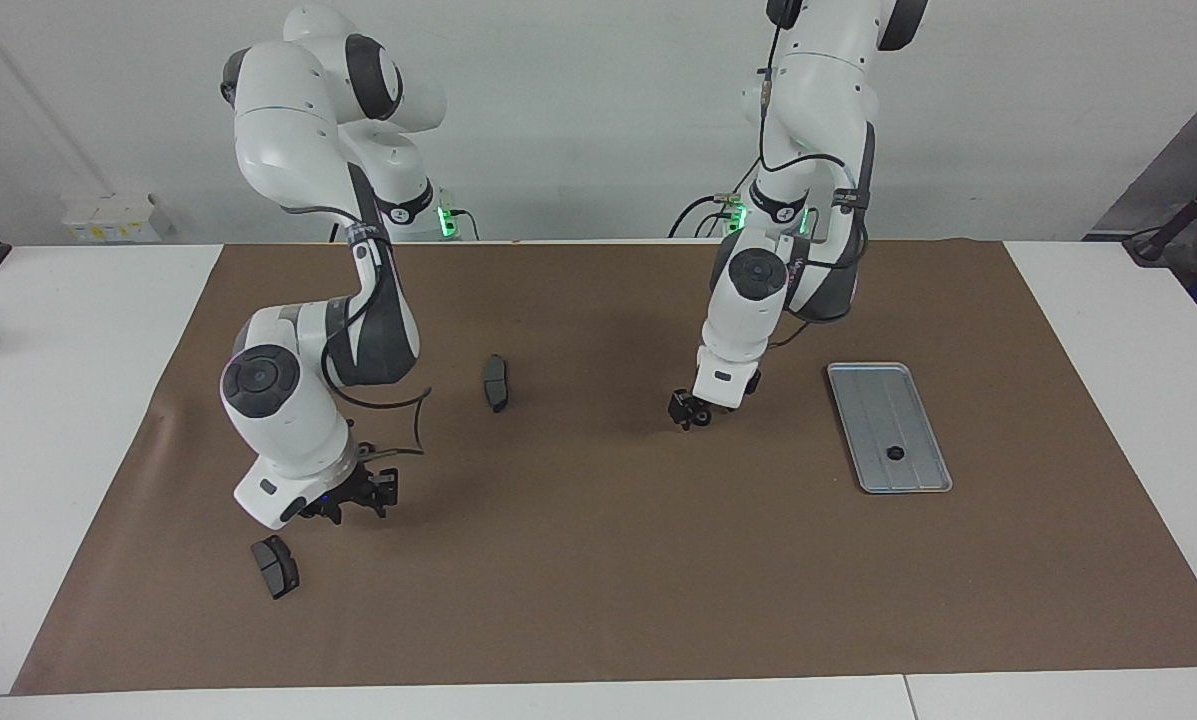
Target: Pick bearing gear from pile to tray
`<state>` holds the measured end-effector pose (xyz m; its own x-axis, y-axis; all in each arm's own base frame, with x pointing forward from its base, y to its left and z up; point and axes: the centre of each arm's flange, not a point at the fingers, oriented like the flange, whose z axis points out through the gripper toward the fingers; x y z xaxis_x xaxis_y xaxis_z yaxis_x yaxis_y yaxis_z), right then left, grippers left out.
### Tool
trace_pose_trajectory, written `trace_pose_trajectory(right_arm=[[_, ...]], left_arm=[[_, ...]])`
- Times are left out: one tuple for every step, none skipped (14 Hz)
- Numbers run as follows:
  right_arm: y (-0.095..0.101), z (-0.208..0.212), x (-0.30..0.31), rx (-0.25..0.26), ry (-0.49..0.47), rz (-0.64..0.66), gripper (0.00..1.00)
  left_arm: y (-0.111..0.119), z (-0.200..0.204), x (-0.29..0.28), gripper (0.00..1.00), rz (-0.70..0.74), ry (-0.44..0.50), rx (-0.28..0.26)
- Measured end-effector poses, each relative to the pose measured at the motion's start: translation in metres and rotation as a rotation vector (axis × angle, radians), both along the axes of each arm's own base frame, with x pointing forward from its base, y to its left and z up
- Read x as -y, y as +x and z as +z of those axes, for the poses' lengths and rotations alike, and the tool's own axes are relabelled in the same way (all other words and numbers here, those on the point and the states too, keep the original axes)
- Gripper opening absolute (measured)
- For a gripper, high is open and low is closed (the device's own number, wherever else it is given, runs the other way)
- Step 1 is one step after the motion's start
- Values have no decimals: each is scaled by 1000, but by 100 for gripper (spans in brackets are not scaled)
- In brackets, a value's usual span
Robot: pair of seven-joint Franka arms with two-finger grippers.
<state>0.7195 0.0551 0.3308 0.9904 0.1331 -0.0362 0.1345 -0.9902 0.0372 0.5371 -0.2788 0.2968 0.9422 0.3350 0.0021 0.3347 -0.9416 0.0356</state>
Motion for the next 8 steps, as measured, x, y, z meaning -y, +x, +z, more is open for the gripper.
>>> trace_pose_trajectory(right_arm=[[-6, -4, -2, -16, -1, -1, 61], [-13, -8, -2, -33, -3, -9, 61], [-20, -13, -2, -50, -6, -16, 61], [-27, -17, -2, -66, -9, -19, 61], [-33, -22, -2, -79, -11, -18, 61], [-38, -25, -2, -81, -12, -17, 61], [-41, -28, -1, -81, -12, -17, 61], [-45, -31, 1, -82, -12, -19, 61]], left_arm=[[-1, 0, 1, 71, 2, 0, -1], [-2, -1, 3, 71, 4, 1, -3], [-3, -1, 5, 69, 4, 1, -4], [-4, -1, 6, 68, 5, 2, -5], [-5, -1, 6, 65, 5, 3, -6], [-5, -2, 6, 64, 6, 3, -6], [-5, -2, 6, 59, 7, 3, -6], [-5, -2, 6, 59, 8, 3, -6]])
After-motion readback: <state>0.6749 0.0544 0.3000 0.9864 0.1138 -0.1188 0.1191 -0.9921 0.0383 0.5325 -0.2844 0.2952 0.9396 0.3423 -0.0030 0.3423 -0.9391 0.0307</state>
